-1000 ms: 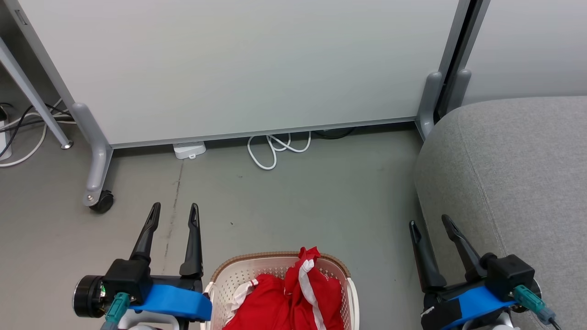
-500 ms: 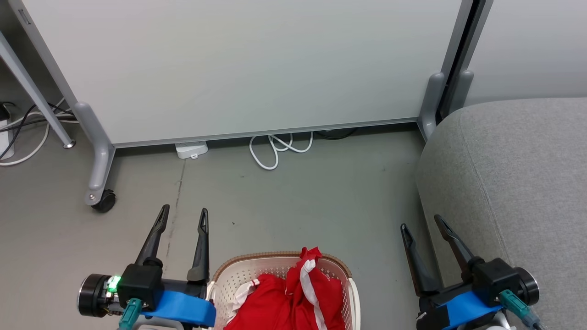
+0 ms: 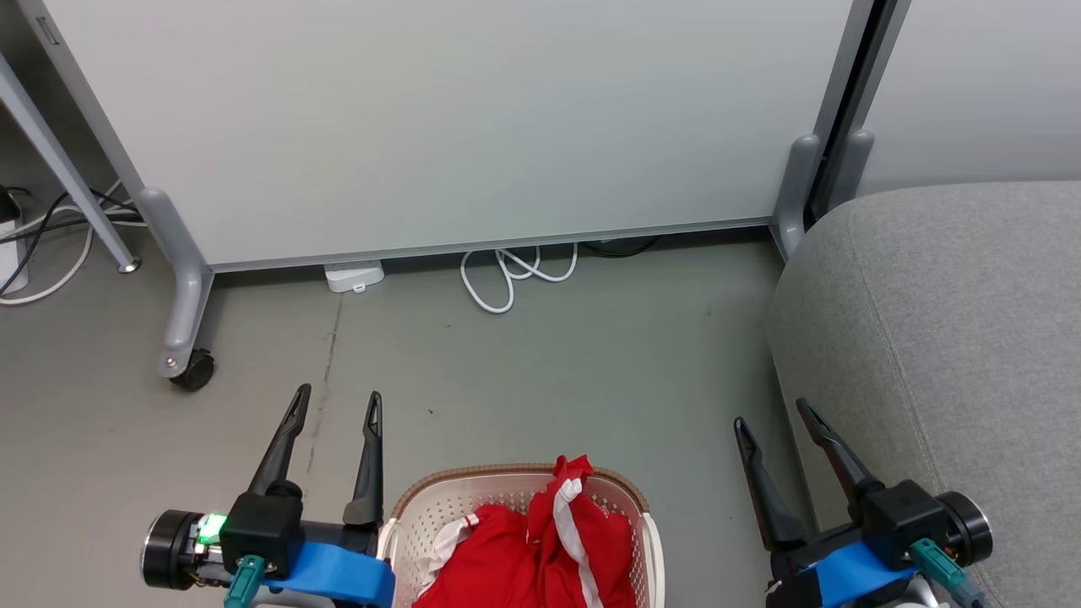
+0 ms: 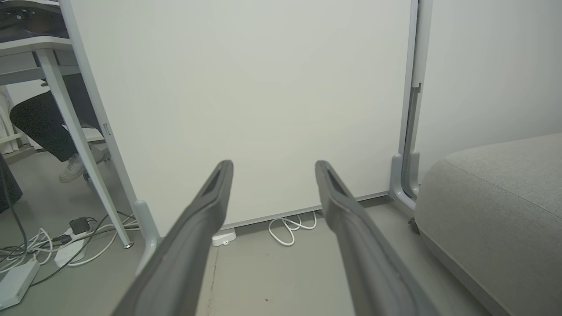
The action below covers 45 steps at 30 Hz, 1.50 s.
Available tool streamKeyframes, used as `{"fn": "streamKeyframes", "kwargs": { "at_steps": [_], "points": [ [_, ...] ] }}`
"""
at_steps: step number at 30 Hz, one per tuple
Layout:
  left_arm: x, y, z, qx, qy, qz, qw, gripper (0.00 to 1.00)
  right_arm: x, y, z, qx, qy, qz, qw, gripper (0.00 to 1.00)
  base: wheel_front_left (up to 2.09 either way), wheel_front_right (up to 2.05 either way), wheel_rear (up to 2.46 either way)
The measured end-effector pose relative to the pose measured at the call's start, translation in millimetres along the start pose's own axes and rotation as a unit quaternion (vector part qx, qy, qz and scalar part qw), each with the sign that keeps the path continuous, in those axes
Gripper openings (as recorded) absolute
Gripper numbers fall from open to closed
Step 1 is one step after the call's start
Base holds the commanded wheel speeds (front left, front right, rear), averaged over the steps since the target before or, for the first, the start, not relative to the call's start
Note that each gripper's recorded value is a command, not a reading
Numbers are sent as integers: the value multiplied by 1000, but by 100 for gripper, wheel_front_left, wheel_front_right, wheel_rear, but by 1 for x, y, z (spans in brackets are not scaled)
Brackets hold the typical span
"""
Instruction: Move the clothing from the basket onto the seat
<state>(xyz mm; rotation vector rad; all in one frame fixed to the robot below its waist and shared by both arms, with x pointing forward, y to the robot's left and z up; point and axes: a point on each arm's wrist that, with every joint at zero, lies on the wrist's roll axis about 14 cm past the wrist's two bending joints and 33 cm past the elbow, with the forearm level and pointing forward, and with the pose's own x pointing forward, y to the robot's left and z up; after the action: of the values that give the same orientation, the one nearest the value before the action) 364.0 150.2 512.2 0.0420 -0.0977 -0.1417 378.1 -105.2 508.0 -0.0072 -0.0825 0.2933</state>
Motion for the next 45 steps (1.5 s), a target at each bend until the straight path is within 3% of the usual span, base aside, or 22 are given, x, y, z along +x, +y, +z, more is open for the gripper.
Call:
{"fn": "streamKeyframes", "kwargs": {
  "at_steps": [16,29,39,45],
  "points": [
    [0,2,-9,-12,13,2,1000,100,-1,-3,-6,7,8,-5,1000,100,0,0,0],
    [31,-34,-63,-41,92,-70,992,100,17,-20,-15,13,15,-23,1000,100,0,0,0],
    [63,-83,-134,-56,185,-167,967,100,56,-37,-31,5,17,-27,999,100,0,0,0],
    [49,-108,-194,-67,273,-217,935,100,70,-50,-48,-1,28,-36,999,100,0,0,0]
  ]
}}
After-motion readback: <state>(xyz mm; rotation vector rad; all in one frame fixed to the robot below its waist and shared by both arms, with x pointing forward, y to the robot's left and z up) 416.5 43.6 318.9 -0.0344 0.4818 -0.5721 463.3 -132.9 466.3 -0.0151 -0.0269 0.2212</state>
